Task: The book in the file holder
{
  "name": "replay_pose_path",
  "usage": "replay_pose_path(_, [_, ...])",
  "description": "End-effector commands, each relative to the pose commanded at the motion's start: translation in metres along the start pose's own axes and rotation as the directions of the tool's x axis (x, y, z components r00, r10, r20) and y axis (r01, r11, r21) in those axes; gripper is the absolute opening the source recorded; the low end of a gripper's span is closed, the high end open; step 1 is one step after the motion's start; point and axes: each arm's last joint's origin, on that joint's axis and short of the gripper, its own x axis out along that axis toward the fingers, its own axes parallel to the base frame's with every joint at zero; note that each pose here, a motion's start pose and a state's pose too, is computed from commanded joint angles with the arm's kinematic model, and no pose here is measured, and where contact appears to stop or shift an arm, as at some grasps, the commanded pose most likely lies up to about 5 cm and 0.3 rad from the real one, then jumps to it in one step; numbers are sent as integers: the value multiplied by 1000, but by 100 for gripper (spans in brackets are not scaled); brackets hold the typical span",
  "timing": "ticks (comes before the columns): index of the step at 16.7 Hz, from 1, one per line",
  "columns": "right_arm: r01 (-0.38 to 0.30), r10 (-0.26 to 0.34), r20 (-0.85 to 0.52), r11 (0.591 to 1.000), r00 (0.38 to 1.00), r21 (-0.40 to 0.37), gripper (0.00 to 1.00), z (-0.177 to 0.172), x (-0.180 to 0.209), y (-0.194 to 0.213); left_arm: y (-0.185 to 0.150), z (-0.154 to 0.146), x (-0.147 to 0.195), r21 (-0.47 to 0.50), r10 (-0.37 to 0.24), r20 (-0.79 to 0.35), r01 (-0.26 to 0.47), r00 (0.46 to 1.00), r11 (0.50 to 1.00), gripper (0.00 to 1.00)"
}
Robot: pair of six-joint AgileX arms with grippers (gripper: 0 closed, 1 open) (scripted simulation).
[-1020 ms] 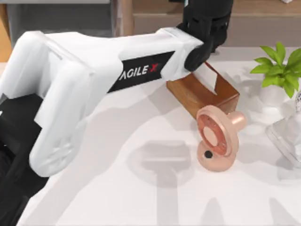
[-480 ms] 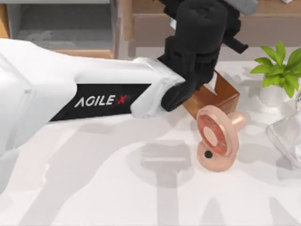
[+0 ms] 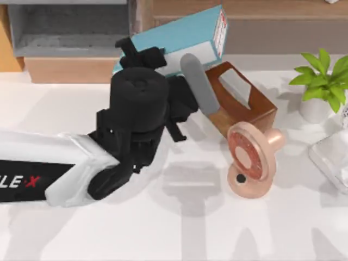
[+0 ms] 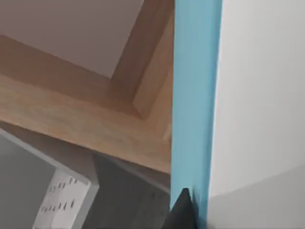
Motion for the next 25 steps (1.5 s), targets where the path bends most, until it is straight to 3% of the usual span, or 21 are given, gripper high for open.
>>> replay_pose_path(6, [0,0,0,1000,1000,0,100,0,0,0,25,-102,5,276,3,-157,41,988,960,0])
replay_pose_path(11, [0,0,0,1000,1000,0,100,0,0,0,53,-149,37,391,30,-192,49,981,919,0])
replay_pose_path(25, [0,0,0,1000,1000,0,100,0,0,0,61,-165,71,409,33,-198,52,980,911,0])
